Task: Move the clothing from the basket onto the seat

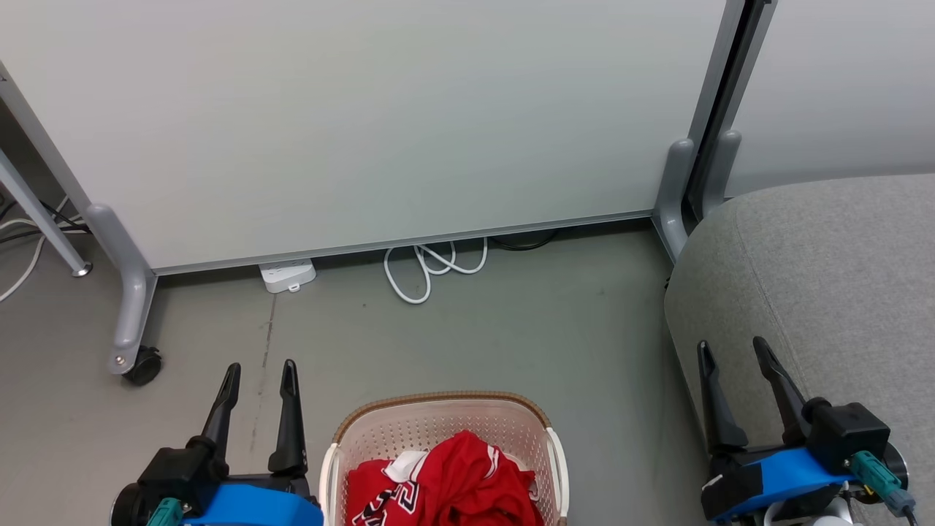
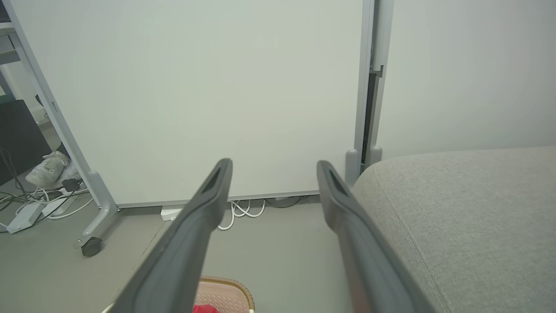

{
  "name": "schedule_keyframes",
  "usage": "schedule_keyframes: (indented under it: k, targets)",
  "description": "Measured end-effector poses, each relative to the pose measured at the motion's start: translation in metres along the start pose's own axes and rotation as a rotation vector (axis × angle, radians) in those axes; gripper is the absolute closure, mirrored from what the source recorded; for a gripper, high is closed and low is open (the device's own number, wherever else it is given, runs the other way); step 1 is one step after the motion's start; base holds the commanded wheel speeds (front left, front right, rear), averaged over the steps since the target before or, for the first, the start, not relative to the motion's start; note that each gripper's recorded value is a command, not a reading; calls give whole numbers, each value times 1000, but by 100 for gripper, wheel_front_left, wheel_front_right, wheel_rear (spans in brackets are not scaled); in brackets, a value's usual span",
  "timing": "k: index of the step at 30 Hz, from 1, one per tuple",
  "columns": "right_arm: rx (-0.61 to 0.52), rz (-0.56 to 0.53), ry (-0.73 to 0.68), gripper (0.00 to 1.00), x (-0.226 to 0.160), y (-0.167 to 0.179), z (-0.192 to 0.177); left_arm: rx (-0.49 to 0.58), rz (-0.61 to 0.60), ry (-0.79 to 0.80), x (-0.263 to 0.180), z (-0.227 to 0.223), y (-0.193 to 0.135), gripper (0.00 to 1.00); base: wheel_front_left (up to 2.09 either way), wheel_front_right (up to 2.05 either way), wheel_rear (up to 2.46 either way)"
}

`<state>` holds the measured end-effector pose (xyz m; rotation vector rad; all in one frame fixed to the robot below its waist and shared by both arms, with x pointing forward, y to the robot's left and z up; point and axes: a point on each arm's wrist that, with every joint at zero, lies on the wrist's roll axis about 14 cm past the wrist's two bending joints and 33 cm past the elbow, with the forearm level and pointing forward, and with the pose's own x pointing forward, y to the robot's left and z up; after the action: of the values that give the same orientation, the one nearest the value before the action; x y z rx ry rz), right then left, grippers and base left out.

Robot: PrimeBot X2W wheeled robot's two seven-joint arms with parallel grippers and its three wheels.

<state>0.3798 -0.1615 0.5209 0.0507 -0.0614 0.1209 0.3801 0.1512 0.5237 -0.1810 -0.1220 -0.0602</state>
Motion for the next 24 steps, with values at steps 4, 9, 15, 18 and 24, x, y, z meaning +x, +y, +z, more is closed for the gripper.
schedule_keyframes:
  k: [4,9,15,18,24]
  targets:
    - [0,1,1,0,0,0,-1,1,2,0,0,0,0,0,0,0,0]
    - [2,3,2,0,0,1,-1,0,-2,6,0,-2,-2,0,0,0,0]
    - [3,5,-4,0,6,1,0,-2,-16,64,3,-22,-6,0,0,0,0]
    - [2,10,-12,0,14,1,2,-2,-29,113,8,-40,-10,0,0,0,0]
    - [-4,23,-40,0,41,1,6,8,-87,234,26,-86,-21,0,0,0,0]
